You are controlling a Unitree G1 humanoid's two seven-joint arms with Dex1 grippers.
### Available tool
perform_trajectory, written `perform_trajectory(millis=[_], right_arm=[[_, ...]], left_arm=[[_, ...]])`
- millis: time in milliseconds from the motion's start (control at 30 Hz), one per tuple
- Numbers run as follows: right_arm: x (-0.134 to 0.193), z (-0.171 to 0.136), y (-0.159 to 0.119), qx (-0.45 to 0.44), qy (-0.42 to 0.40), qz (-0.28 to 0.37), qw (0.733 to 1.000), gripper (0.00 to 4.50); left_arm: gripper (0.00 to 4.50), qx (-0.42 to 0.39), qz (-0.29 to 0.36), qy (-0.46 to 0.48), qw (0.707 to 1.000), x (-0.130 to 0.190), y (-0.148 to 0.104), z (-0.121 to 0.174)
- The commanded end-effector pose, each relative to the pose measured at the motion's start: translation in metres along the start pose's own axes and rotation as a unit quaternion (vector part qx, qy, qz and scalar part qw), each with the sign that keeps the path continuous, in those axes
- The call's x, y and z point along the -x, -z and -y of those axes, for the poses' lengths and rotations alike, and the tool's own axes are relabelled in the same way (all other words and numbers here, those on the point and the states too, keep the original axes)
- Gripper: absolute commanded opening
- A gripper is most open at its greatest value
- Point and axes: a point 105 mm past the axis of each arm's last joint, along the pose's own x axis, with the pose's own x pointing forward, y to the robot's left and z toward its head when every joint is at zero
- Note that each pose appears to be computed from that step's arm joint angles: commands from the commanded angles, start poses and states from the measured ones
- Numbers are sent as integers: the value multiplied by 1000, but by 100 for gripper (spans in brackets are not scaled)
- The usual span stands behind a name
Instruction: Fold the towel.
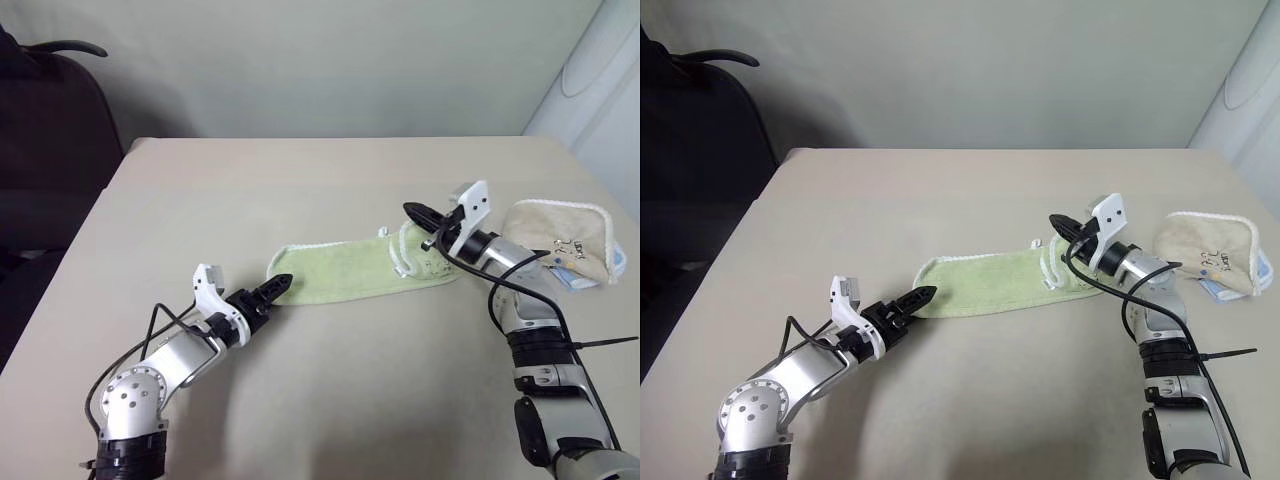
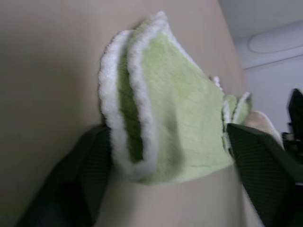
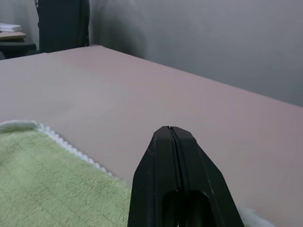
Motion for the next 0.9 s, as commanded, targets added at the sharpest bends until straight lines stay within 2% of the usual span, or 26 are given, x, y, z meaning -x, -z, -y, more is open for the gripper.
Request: perform_trajectory(millis=[33,233,400,600,733,833,900], right_arm=[[4,4,-18,9,12,33,999,0],[5,3,-18,7,14,35,999,0],[4,3,-18,7,13,34,999,0],[9,9,-16,10,21,29,999,0],[10,11,-13,9,25,26,999,0],[11,14,-11,9,30,23,999,0],[10,16,-11,9,32,22,999,0]], left_arm=[[234,7,-11,-30,999,-3,6,-14],[6,-2,11,-21,1000,-1,-5,-10],[2,-30,50,-14,998,6,-30,-7],[2,-106,145,-2,984,52,-103,6],[2,-155,163,1,974,71,-129,18],[2,-199,163,24,966,73,-140,39],[2,-244,146,63,957,65,-139,66]])
